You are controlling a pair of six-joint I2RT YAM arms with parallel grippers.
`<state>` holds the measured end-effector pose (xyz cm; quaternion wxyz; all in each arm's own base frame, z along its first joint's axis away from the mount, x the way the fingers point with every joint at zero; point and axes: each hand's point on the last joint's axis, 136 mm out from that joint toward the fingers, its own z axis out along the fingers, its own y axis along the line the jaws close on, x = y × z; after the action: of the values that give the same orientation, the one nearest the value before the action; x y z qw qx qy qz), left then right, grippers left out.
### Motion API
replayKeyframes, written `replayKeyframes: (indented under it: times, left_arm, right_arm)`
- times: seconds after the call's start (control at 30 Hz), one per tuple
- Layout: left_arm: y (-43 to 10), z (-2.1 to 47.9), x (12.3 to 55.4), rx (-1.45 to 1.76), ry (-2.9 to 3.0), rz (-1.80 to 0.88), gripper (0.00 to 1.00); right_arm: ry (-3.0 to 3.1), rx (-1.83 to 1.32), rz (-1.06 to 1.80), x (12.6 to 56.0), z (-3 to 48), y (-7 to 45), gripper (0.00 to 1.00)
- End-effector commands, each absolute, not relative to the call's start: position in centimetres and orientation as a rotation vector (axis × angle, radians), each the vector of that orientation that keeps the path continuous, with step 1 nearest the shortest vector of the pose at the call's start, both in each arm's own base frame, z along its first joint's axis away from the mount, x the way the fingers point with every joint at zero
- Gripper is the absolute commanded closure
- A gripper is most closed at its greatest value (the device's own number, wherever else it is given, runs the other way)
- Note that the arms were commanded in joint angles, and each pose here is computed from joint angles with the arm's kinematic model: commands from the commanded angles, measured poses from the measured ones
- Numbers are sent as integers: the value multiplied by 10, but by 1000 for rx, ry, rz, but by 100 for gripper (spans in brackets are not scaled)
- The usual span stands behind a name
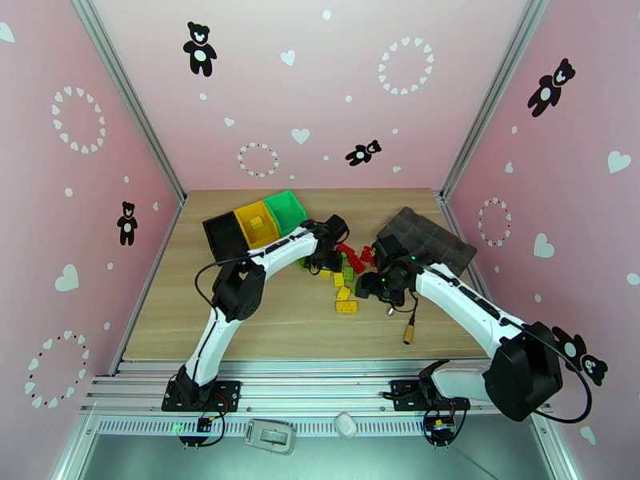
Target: Sort the legos into containers by color
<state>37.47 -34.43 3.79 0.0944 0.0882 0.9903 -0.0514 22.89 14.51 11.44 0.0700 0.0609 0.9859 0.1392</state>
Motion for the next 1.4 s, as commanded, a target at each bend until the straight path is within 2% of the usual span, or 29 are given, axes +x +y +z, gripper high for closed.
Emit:
replayKeyframes:
  times: [0.0, 0.23, 0.37, 0.57, 0.93, 1.37]
  left_arm:
    - [-339, 32, 376, 299, 2955, -80, 28]
    - [-344, 36, 380, 278, 2945, -103, 37]
    - [-343, 41, 379, 269, 2941, -113, 48]
    - [-342, 63, 378, 239, 2907, -146, 57]
    - [-328, 94, 366, 110, 2865, -296, 61]
    - [-249, 122, 380, -217, 2799, -493, 63]
  right_arm:
    - [2971, 193, 411, 223, 120, 140, 24]
    - [2975, 185, 417, 227, 121, 142, 24]
    - [2981, 173, 428, 230, 120, 145, 25]
    - [2968, 148, 510, 240, 120, 159, 27]
    - [2881, 111, 854, 282, 126, 216, 29]
    - [2824, 6, 1192, 340, 134, 302, 37]
